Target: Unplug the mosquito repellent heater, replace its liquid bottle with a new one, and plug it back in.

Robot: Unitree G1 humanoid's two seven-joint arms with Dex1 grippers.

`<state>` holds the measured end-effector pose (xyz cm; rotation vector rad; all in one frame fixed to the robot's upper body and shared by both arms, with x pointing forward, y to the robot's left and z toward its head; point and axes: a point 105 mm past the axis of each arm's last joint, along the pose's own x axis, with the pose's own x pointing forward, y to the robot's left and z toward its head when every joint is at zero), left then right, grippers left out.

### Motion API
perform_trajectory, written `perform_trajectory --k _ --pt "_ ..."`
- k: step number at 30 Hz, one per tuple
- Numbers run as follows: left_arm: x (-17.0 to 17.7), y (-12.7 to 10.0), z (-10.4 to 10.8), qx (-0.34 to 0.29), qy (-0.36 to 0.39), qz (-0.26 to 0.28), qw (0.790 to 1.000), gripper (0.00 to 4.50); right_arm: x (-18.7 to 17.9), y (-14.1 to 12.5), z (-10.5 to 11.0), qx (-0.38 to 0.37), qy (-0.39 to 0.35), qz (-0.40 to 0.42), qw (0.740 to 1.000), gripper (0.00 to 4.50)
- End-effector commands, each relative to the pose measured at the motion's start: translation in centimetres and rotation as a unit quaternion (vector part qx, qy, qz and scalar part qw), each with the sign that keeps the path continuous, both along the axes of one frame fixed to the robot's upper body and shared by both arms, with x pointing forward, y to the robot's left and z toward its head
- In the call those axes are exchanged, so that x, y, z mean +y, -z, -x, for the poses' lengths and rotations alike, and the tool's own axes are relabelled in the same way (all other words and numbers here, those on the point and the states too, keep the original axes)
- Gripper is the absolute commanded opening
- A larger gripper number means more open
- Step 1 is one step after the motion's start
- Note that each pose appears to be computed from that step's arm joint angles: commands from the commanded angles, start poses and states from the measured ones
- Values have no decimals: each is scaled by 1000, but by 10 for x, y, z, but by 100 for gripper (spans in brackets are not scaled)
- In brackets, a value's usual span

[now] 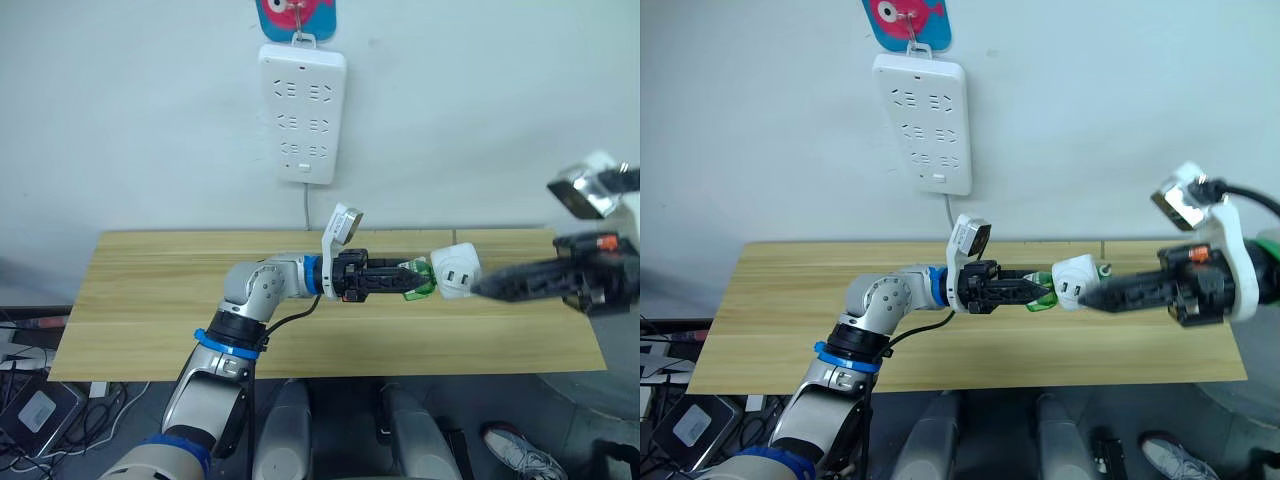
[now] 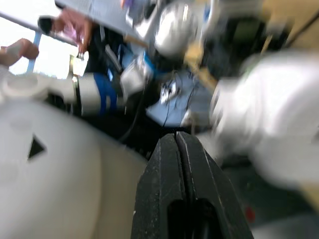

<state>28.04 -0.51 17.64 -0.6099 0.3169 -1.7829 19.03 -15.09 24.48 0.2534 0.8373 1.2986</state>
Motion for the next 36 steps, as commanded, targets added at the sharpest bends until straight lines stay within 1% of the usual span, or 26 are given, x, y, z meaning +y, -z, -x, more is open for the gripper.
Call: perform_trajectory --k 1,4,10,12,14,18,22,25,29,32,34,36 --pt "-2 -11 5 -15 16 23 1000 225 8 -4 7 -34 -14 -10 999 4" --pt "-3 -12 7 -14 19 25 999 225 13 -3 6 -45 -14 -21 999 4" --pt "-3 -8 12 -21 28 16 999 225 17 -17 -14 -74 7 -69 995 4" --pt "-4 -6 15 -23 31 13 999 225 17 -22 -24 -81 23 -86 993 4" --pt "-5 -7 16 -22 33 15 999 225 17 -22 -30 -86 37 -84 992 4" --pt "-5 -8 17 -25 36 15 999 225 18 -17 -45 -103 90 -75 988 4" --pt "-4 -6 19 -27 39 14 999 225 22 -21 -55 -118 112 -80 983 4" --pt "-4 -6 18 -27 38 14 999 225 24 -23 -54 -121 103 -79 984 4" --pt "-2 -8 12 -26 26 15 999 225 24 -21 -27 -108 32 -61 992 4" --pt "0 -8 9 -25 20 14 999 225 21 -20 -13 -104 8 -41 994 4" --pt "2 -9 7 -25 19 13 999 225 17 -13 -5 -131 -3 8 991 41" --pt "5 -9 6 -26 18 11 999 225 12 -11 1 -156 -11 36 987 93"
